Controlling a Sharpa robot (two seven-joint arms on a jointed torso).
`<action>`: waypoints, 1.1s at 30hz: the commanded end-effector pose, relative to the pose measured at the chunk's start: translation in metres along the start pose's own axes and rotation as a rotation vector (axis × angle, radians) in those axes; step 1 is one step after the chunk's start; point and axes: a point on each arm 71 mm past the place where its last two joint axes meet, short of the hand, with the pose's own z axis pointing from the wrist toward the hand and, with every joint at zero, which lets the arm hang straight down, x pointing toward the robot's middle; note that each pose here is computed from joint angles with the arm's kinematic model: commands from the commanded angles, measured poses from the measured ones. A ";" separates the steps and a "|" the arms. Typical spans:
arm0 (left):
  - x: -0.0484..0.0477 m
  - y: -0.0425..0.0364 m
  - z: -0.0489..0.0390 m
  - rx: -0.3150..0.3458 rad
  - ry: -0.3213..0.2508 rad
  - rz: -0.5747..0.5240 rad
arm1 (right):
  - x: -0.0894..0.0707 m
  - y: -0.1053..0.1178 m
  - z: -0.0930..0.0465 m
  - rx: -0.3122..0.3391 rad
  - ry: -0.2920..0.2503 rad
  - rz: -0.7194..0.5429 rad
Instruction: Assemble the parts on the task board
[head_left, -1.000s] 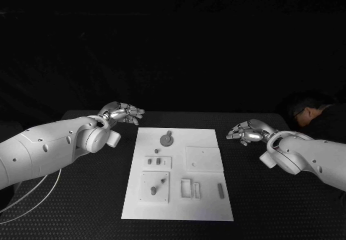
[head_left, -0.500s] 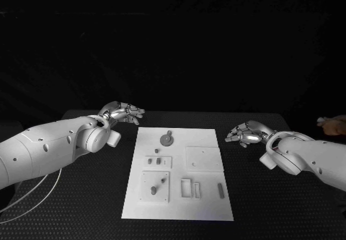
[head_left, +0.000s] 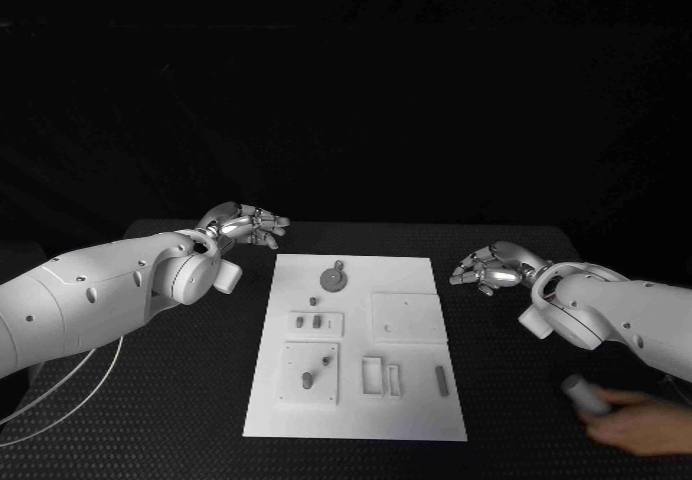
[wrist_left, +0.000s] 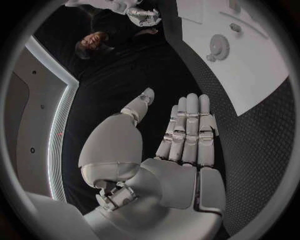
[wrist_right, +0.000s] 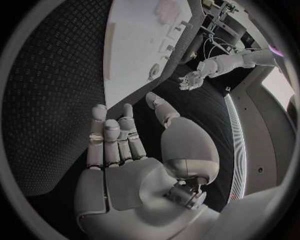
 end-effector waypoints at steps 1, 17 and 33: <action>0.0009 -0.0019 0.0002 0.015 0.003 -0.007 | 0.002 0.001 0.000 -0.003 0.019 -0.007; 0.0008 -0.0020 0.0002 0.016 0.003 -0.007 | 0.003 0.001 0.001 -0.006 0.022 -0.006; 0.0004 -0.0017 -0.0002 0.015 0.003 -0.007 | 0.003 0.002 0.001 -0.007 0.022 -0.004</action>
